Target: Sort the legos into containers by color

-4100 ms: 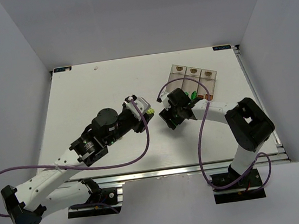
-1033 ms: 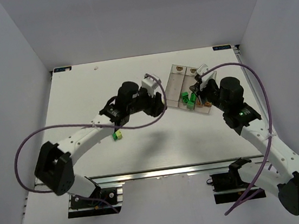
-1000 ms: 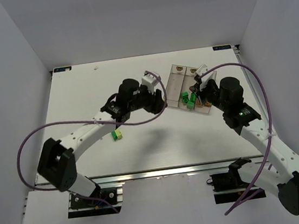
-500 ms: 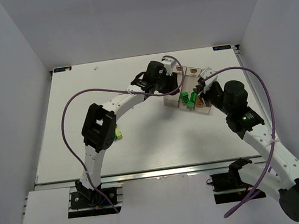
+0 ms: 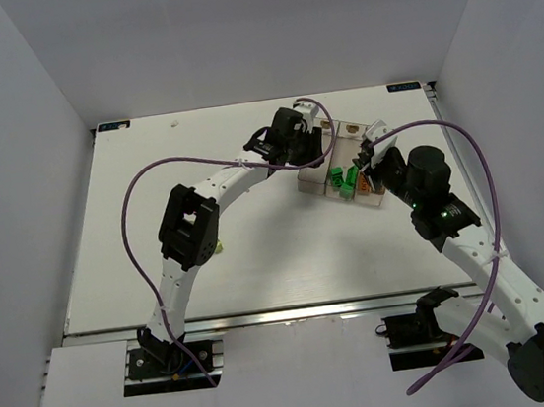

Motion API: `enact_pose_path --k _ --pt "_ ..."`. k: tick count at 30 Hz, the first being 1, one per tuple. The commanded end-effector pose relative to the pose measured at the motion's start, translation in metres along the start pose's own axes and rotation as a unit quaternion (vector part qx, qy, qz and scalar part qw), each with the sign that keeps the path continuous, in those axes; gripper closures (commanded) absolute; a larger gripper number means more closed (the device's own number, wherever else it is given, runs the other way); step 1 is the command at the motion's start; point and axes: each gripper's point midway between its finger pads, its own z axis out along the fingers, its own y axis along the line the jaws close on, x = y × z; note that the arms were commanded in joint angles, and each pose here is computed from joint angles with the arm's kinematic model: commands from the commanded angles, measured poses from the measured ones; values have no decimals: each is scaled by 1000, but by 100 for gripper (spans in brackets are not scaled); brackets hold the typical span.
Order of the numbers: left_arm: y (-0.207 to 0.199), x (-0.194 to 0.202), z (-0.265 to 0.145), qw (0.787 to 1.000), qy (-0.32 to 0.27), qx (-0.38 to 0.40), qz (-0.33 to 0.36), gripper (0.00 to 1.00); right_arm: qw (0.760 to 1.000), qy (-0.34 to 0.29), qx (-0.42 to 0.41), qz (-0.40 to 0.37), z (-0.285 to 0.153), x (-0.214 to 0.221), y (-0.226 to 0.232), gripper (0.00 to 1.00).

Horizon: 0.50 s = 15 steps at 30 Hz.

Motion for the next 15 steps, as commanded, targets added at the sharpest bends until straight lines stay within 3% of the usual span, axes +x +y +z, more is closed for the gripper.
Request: enact_pose_path --k 1,15 --pt "-6 -26 -12 1000 -30 -2 0 40 1000 -17 15 -8 2 -7 -7 74" --pt "-11 -30 -19 999 -35 9 0 32 1000 -12 15 -9 3 -5 -8 71"
